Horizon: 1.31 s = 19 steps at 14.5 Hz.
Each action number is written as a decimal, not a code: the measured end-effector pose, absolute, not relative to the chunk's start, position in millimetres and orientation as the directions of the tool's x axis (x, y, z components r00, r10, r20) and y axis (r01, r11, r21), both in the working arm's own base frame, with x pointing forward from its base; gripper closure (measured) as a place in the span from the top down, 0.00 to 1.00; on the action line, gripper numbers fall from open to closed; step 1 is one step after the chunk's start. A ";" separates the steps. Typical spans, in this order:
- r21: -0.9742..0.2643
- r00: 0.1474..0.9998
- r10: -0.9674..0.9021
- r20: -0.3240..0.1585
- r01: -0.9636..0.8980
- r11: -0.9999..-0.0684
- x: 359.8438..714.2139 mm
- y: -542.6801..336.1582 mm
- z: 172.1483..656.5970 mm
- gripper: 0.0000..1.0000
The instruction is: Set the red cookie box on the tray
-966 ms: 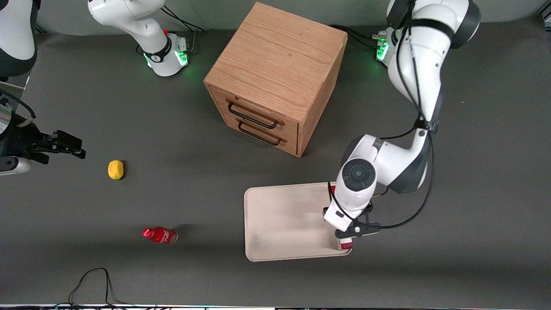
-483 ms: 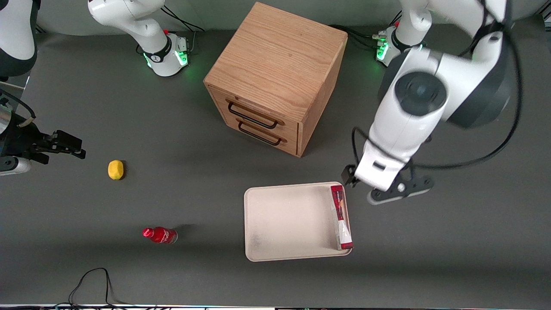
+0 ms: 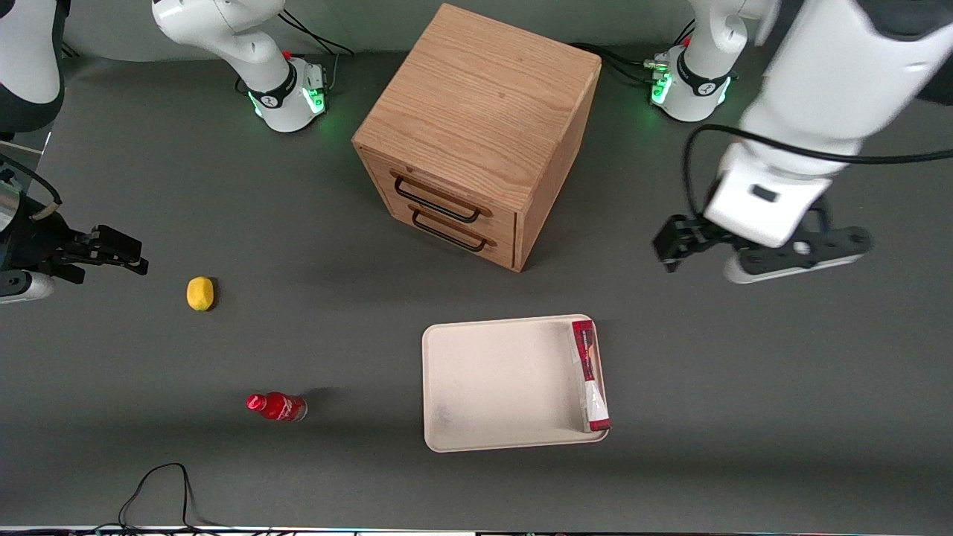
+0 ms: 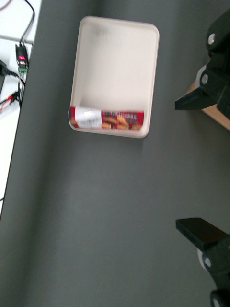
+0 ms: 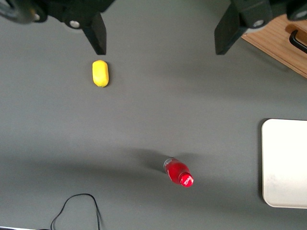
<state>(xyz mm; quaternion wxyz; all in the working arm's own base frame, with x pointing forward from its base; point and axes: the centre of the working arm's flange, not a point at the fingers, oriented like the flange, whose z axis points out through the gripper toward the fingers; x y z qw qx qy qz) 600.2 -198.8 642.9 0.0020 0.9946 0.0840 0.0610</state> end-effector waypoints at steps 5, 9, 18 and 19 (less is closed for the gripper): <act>-0.015 0.992 0.076 0.105 0.078 -0.997 586.3 -55.3 646.5 1.00; -0.022 0.989 0.054 0.137 0.058 -0.998 578.0 -16.7 627.9 1.00; 0.004 0.995 0.088 0.054 0.088 -0.996 558.0 -14.8 644.5 1.00; 0.005 0.995 0.088 0.052 0.088 -0.996 557.0 -15.3 645.5 1.00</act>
